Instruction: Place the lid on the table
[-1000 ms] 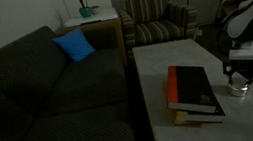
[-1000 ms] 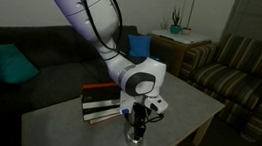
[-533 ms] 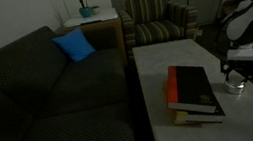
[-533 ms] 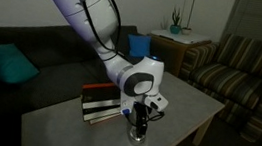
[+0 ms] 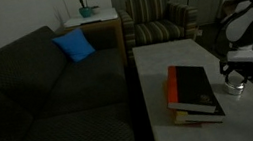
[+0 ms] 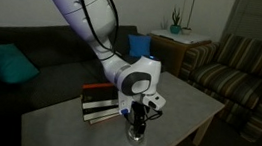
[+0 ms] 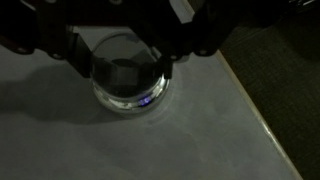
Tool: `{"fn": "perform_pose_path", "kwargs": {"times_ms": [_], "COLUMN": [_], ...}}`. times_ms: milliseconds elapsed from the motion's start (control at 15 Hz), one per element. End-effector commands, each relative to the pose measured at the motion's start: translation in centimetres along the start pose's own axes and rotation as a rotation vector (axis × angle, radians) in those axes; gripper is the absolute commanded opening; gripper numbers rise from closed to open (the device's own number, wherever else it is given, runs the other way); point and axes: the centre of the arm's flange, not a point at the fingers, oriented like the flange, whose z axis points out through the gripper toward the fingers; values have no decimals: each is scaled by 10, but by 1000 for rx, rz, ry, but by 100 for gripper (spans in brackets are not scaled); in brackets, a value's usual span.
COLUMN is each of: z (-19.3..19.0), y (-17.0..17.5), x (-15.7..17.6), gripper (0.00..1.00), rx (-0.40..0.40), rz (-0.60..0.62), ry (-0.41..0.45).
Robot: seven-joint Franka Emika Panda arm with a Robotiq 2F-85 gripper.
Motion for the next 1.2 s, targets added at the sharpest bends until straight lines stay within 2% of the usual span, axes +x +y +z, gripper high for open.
{"fn": "perform_pose_path", "kwargs": {"times_ms": [0, 333, 867, 1000, 1133], "z": [-6, -16, -39, -43, -42], "y": [10, 18, 44, 48, 48], "x": [-29, -50, -78, -81, -84], "gripper": [45, 45, 45, 45, 45], "rx": [2, 21, 81, 81, 70], "rz": [-32, -23, 37, 25, -31], "ry": [22, 86, 234, 220, 169]}}
